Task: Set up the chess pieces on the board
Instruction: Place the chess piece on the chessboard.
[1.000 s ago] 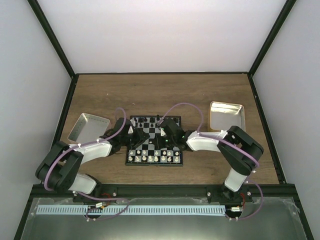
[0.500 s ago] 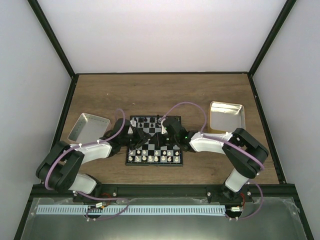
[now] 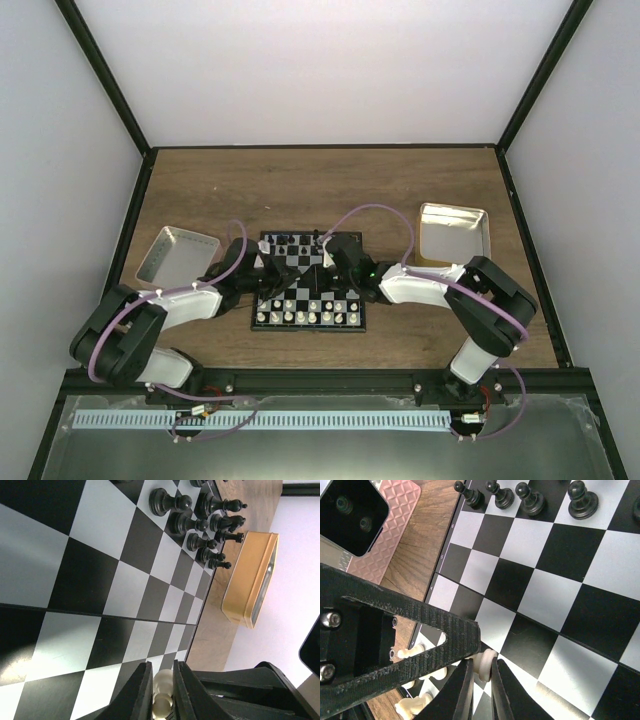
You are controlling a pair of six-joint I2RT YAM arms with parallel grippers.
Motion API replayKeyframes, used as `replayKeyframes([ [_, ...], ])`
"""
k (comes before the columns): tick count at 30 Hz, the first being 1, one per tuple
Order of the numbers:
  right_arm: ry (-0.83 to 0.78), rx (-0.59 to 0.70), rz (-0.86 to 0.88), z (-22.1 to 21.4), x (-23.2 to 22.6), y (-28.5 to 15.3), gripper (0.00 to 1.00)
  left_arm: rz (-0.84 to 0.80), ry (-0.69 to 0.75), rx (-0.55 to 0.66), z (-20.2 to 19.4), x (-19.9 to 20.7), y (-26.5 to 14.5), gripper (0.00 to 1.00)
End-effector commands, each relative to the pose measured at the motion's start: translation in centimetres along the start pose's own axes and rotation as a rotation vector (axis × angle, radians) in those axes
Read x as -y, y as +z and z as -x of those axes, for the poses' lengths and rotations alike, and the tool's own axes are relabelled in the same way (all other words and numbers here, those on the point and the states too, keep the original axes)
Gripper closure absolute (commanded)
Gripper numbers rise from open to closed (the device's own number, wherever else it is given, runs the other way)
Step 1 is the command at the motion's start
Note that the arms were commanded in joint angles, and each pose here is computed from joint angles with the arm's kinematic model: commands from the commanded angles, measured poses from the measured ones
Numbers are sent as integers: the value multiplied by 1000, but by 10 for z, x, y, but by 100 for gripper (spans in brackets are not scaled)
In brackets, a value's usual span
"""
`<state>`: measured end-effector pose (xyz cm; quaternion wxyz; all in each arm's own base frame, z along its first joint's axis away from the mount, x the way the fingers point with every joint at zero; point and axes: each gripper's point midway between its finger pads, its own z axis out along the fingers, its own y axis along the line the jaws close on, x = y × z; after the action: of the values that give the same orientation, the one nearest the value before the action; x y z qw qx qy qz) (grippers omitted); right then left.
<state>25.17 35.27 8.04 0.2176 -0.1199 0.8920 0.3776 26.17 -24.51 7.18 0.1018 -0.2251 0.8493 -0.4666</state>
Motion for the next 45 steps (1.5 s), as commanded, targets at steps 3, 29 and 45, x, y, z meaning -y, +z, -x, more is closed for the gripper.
replayKeyframes([
  [3, 21, 56, 46, 16, -14, -8, 88, -62, -9, -17, -5, 16, -4, 91],
  [29, 62, 151, -180, 22, 17, -58, 57, 438, 462, 70, 12, -11, -32, 96],
  [45, 109, 388, -509, 26, 73, -152, 42, 721, 773, -80, -25, -17, -10, 96],
])
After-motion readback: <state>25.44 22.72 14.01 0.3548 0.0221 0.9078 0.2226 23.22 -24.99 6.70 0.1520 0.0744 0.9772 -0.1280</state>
